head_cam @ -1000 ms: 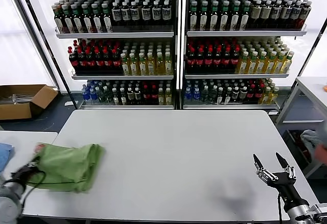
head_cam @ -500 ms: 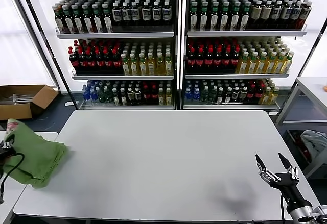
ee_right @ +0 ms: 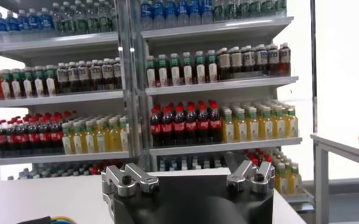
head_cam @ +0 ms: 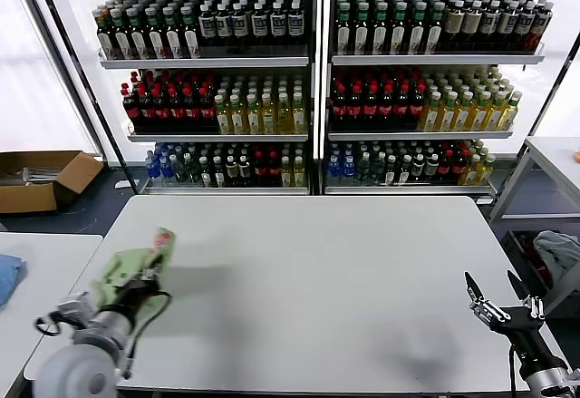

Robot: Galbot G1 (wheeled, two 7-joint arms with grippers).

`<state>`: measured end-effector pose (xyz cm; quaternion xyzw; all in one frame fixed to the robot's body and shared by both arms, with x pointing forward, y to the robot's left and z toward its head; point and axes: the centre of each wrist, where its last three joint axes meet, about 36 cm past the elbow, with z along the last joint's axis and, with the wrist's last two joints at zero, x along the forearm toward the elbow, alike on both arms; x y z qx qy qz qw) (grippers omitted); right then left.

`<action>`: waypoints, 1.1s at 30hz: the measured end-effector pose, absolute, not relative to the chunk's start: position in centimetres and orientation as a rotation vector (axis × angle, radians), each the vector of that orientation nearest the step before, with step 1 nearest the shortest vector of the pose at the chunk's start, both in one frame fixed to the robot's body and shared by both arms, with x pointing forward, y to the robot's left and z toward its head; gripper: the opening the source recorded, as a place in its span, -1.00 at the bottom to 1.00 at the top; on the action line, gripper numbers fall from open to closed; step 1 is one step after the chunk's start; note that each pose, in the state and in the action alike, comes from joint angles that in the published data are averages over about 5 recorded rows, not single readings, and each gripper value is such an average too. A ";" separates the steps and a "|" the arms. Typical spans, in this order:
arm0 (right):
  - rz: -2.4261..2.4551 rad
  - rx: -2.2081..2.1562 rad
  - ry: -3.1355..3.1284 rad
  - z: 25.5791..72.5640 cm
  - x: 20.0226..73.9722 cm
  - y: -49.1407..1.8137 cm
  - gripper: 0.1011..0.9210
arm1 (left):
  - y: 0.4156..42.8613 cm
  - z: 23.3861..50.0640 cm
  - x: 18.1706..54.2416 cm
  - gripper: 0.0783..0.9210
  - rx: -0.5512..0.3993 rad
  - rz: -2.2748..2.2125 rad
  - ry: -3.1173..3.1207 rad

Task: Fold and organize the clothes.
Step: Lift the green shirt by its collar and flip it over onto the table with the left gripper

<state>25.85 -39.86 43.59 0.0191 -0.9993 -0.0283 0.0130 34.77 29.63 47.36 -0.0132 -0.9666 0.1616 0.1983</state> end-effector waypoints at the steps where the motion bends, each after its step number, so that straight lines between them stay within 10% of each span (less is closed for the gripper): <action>1: -0.087 0.055 -3.115 43.7 25.7 -39.9 0.76 | 28.4 47.1 34.8 -0.89 -0.082 0.478 -2.683; 17: -0.085 0.047 -3.094 43.9 24.5 -39.2 0.76 | 17.4 44.9 36.9 -0.83 -0.420 0.734 -2.436; 33: -0.214 0.304 -2.899 40.6 27.8 -31.3 0.76 | 20.0 46.8 37.3 0.25 -0.441 0.792 -2.477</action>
